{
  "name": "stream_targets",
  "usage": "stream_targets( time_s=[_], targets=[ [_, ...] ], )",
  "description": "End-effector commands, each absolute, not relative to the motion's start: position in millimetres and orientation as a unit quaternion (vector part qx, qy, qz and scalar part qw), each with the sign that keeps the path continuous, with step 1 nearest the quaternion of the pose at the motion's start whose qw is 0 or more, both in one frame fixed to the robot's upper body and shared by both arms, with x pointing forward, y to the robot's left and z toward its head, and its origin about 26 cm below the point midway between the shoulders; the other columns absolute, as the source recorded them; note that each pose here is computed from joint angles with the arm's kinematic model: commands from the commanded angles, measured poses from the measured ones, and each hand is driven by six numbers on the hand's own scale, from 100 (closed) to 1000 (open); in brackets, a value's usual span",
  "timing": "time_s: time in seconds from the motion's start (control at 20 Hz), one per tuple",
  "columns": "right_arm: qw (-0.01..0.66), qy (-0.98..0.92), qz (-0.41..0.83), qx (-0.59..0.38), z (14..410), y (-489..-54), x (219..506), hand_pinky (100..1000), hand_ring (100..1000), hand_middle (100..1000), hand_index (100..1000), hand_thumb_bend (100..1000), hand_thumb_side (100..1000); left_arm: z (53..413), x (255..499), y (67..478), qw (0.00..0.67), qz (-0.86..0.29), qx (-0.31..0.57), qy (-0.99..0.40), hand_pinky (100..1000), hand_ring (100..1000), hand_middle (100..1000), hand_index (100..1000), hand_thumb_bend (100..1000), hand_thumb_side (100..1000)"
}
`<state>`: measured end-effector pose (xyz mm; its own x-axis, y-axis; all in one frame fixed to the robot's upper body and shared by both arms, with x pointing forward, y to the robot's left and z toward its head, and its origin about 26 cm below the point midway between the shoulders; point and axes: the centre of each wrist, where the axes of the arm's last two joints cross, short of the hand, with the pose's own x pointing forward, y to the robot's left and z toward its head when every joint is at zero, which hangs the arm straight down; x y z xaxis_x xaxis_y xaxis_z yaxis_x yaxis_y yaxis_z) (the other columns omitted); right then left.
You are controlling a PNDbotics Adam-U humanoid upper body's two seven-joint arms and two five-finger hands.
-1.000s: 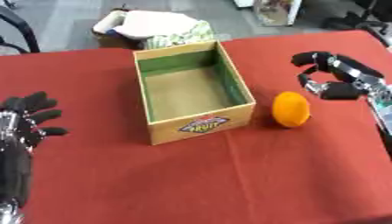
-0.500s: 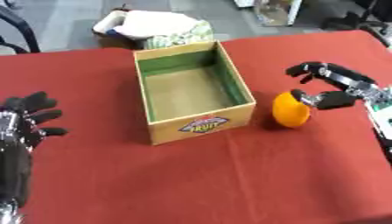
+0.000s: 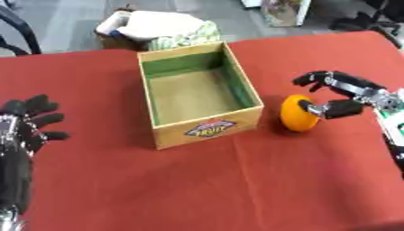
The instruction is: Pick up objects on the table and place them in the box.
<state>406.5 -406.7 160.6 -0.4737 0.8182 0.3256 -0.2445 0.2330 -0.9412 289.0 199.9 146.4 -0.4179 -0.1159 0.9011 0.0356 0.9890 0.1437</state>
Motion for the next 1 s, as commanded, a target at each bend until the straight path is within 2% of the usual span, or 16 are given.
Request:
stream_targets(
  time_s=[0.05,0.55,0.75,0.9,0.95,1.0],
  targets=[
    [0.448,-0.615,0.598,-0.252,179.3,-414.9,405.6,809,900,875,936,223,622,150.6,288.5,202.7,0.532,-0.074,0.03,-0.843,612,741,707,829,120,1000],
    [0.445,-0.559,0.644,-0.272,179.2,-411.2,407.7,825,904,881,940,295,664,150.4,288.6,202.6,0.532,-0.074,0.03,-0.843,612,740,707,829,120,1000],
    [0.446,-0.54,0.662,-0.268,176.7,-409.8,409.1,825,895,859,931,280,685,150.7,288.7,202.2,0.532,-0.075,0.029,-0.843,612,739,707,829,120,1000],
    [0.449,-0.525,0.675,-0.26,175.3,-409.7,409.6,818,862,781,880,210,622,150.7,288.7,202.2,0.532,-0.076,0.029,-0.843,612,739,707,829,120,1000],
    [0.45,-0.521,0.678,-0.258,175.3,-409.7,409.7,818,862,781,880,210,622,150.7,288.7,202.1,0.532,-0.076,0.029,-0.843,612,739,707,829,120,1000],
    [0.451,-0.517,0.681,-0.257,175.4,-409.7,409.8,810,837,701,803,157,539,150.7,288.7,202.1,0.532,-0.076,0.029,-0.843,611,738,707,829,119,1000]
  ],
)
